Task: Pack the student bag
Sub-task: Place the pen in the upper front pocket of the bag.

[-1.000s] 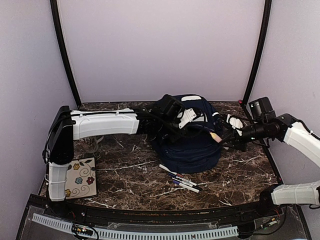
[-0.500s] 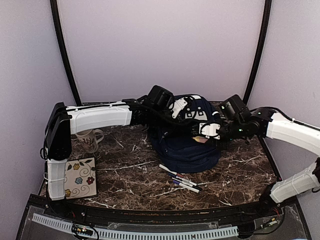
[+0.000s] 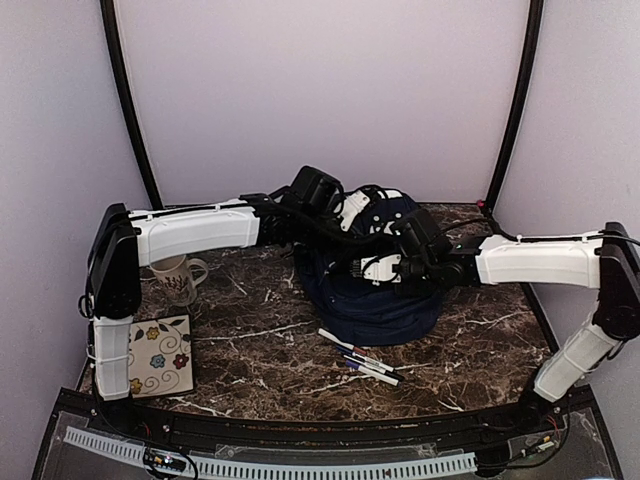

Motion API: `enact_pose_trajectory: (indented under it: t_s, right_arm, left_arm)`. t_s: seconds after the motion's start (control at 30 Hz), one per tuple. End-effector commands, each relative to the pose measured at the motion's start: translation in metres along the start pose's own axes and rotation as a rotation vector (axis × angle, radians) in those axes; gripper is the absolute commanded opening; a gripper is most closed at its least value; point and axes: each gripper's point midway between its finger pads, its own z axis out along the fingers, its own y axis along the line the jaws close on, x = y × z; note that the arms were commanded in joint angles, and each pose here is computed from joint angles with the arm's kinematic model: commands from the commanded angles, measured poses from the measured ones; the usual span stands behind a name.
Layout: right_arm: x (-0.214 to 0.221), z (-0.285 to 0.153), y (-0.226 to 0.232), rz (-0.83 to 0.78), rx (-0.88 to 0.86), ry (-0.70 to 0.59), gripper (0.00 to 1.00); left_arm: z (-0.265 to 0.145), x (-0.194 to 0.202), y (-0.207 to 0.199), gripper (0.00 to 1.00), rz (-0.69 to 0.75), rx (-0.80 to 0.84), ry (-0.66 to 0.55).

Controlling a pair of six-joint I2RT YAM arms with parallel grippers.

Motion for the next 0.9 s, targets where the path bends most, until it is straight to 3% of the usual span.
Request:
enact_pose_trajectory:
  t_s: [0.0,0.2,0.5,0.73,0.87]
  right_arm:
    - [-0.001,0.022,-0.022,-0.035,0.176,0.044,0.17]
    - [0.003,0.047,-0.035,-0.028,0.293,0.073,0.21]
    - [0.000,0.035,-0.061,0.079,0.411,0.050,0.41]
    - [-0.001,0.003,-0.024,0.134,0.170,-0.032,0.43]
    - [-0.022,-0.030,0.000,0.253,-0.044,-0.177,0.44]
  left_arm:
    - [-0.060,-0.087,-0.008,0.00,0.015,0.021,-0.245]
    - [-0.063,-0.087,-0.010,0.00,0.006,0.035,-0.245]
    - [-0.065,-0.078,-0.008,0.00,0.042,0.018,-0.230]
    - [-0.054,-0.064,-0.002,0.00,0.047,0.014,-0.209]
    - [-0.050,-0.052,0.004,0.00,0.019,0.011,-0.200]
